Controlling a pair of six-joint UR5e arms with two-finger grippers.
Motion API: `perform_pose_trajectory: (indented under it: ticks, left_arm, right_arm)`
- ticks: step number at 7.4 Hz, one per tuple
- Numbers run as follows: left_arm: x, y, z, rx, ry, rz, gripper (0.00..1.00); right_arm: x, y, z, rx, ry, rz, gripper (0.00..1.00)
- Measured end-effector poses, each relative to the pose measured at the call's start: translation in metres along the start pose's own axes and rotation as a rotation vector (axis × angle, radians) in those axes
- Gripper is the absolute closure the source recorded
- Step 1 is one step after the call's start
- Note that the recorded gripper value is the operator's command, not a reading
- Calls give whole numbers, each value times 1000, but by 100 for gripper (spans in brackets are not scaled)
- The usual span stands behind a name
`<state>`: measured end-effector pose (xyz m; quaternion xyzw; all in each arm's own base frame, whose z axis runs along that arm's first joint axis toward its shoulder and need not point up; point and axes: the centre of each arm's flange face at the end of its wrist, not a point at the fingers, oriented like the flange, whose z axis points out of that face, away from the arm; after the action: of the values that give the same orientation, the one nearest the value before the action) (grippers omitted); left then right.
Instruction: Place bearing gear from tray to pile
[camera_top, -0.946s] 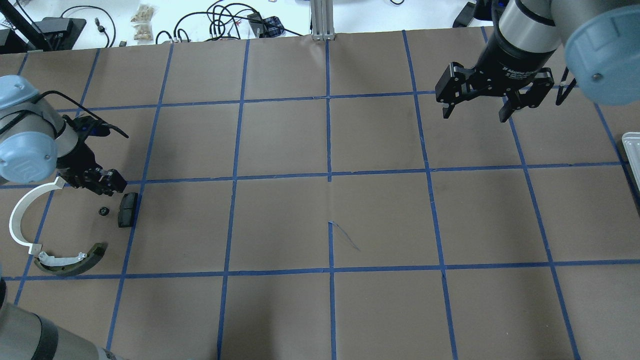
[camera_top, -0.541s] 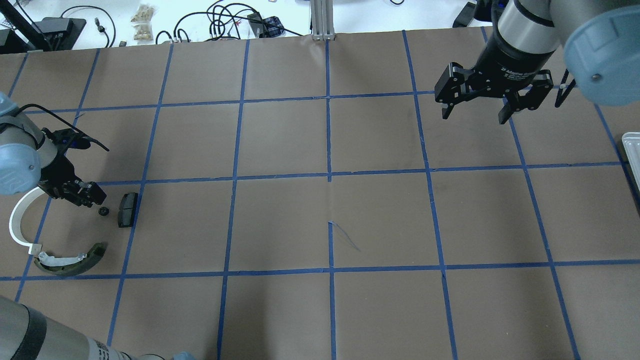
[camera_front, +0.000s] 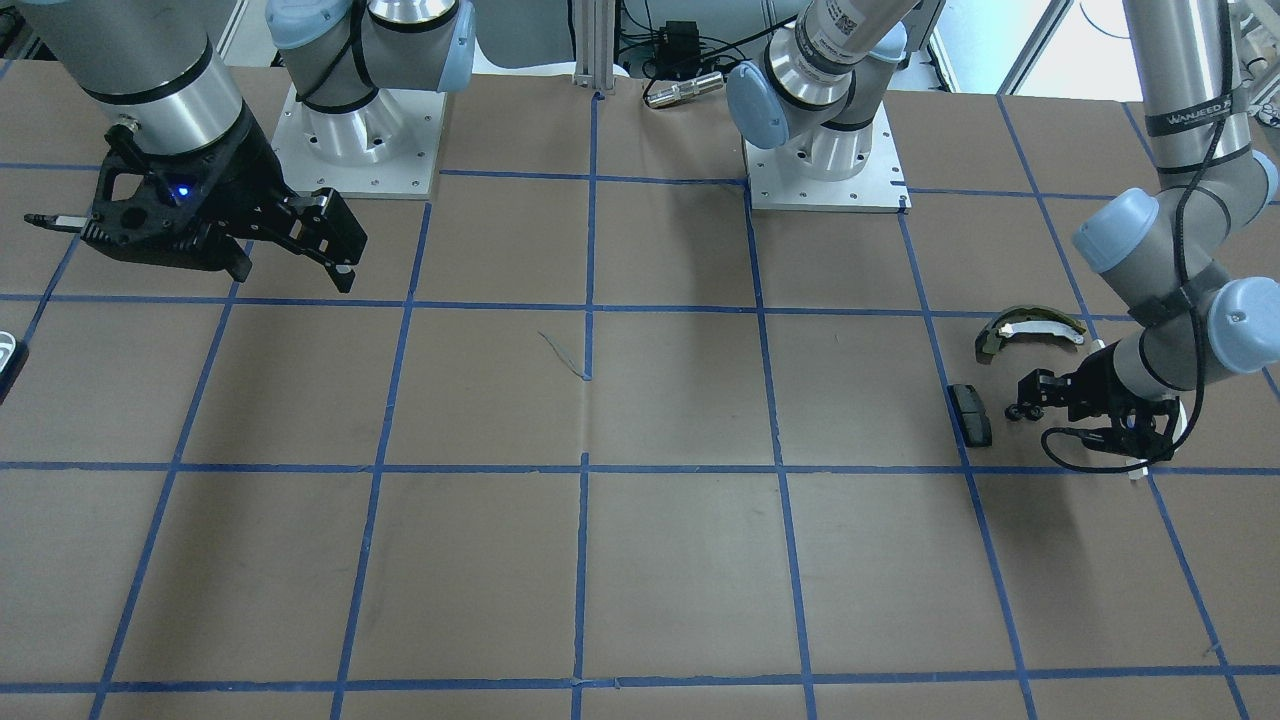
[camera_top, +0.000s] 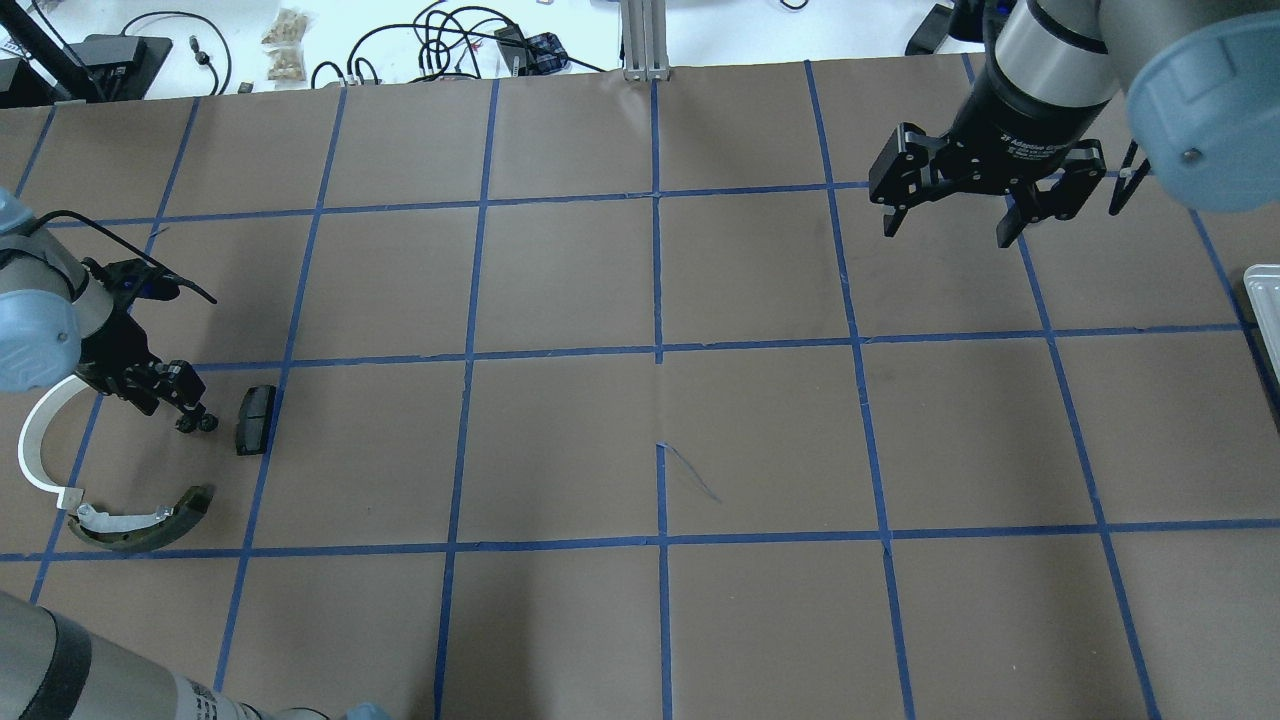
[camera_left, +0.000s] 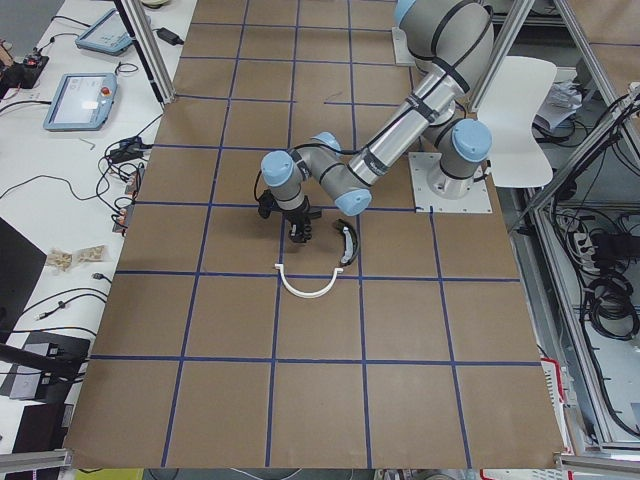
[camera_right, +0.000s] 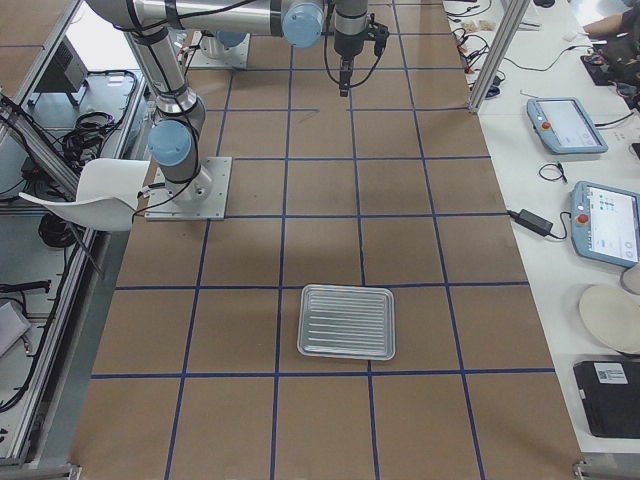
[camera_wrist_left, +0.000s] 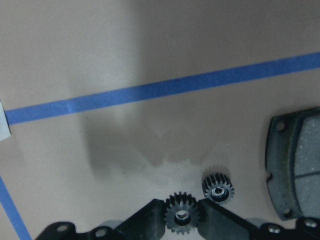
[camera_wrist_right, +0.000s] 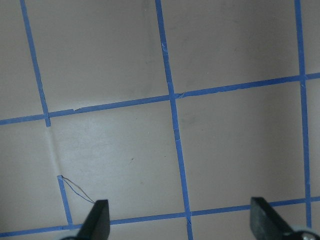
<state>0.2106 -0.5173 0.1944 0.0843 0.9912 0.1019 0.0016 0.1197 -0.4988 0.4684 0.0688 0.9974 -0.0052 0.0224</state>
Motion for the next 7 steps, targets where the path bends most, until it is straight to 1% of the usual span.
perform_pose_trajectory:
  ticks: [1, 2, 3, 4, 5, 6, 7]
  left_arm:
    - [4, 2, -15, -7, 8, 0, 0]
    - [15, -1, -42, -10, 34, -9, 0]
    - [39, -8, -81, -16, 73, -39, 0]
    - [75, -15, -127, -24, 93, -86, 0]
    - [119, -20, -171, -21, 96, -138, 0]
    - [170, -19, -210, -7, 94, -196, 0]
    - [223, -11, -241, 15, 82, -241, 0]
  right_arm:
    - [0, 0, 0, 1, 0, 0, 0]
    - [0, 0, 0, 0, 0, 1, 0]
    - [0, 0, 0, 0, 0, 1, 0]
    - [0, 0, -1, 0, 0, 0, 0]
    - [0, 0, -1, -1, 0, -1, 0]
    - [1, 0, -1, -1, 5, -1, 0]
    - [2, 0, -1, -1, 19, -3, 0]
